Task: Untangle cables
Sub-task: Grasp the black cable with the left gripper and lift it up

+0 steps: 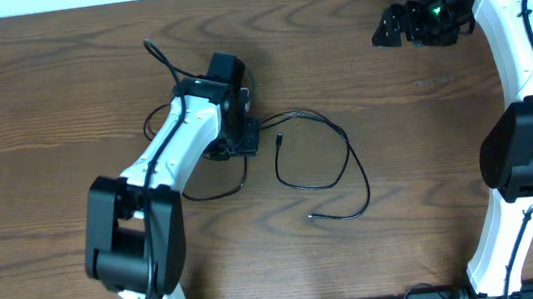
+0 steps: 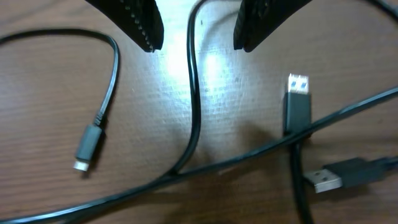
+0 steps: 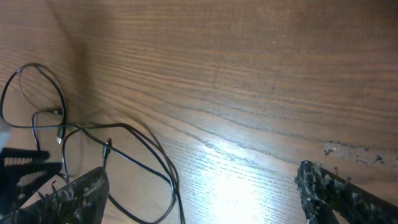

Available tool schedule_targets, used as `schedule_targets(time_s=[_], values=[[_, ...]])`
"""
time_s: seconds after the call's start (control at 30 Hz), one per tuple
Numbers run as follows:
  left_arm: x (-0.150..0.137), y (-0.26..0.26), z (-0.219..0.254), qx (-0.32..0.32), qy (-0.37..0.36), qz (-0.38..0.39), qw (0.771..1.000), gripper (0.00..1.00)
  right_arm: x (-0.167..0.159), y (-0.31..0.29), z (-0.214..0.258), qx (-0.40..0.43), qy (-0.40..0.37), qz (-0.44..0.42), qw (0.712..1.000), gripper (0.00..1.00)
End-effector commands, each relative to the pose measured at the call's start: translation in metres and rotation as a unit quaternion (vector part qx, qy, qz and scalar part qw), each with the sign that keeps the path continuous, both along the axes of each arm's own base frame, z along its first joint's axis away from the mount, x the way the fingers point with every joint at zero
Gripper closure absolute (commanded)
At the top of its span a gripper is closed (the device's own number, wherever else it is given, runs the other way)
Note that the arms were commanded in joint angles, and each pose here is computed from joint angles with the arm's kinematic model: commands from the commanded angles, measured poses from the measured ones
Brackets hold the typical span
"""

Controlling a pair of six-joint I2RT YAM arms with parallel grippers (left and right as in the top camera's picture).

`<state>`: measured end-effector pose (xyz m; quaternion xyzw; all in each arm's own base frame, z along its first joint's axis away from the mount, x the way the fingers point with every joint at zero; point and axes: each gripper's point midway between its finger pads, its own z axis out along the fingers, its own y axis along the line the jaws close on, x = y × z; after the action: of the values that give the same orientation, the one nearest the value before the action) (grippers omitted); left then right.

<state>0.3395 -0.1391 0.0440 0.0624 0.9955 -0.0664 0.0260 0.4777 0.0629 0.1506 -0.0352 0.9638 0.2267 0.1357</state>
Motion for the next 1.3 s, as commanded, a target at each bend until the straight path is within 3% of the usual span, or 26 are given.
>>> schedule_targets(time_s=[0.0,0.2,0.4,0.5,0.63,0.9,1.07,1.17,1.27], values=[[-0.002,0.005,-0.024,0.017,0.02,-0.009,1.0,0.59,-0.001,0.003,0.012,-0.003,-0.016,0.011,1.0,0.07],[-0.004,0.002,-0.038,0.012,0.038,-0.009,0.999,0.92,-0.001,0.003,0.013,-0.003,-0.017,0.01,1.0,0.07],[0.007,-0.002,-0.017,0.001,0.005,-0.009,1.0,0.93,-0.003,0.005,0.012,-0.003,-0.014,0.013,1.0,0.08],[0.026,-0.009,0.045,-0.028,-0.082,-0.009,0.996,0.92,-0.004,0.009,0.012,-0.003,-0.013,0.017,1.0,0.09],[0.031,-0.017,0.16,-0.101,-0.238,-0.008,0.966,0.92,-0.008,0.013,0.011,-0.003,-0.004,0.021,1.0,0.09],[-0.018,-0.006,0.323,-0.202,-0.446,0.0,0.872,0.92,-0.012,0.03,0.011,-0.002,-0.003,0.039,0.999,0.1],[-0.039,0.001,0.382,-0.237,-0.529,0.0,0.815,0.93,-0.014,0.032,0.011,0.002,0.001,0.041,0.999,0.11],[-0.044,-0.001,0.402,-0.263,-0.549,0.006,0.793,0.93,-0.015,0.033,0.012,0.007,0.004,0.042,0.999,0.12],[-0.052,-0.015,0.416,-0.315,-0.545,-0.016,0.777,0.92,-0.017,0.038,0.015,0.024,0.004,0.049,0.999,0.22]])
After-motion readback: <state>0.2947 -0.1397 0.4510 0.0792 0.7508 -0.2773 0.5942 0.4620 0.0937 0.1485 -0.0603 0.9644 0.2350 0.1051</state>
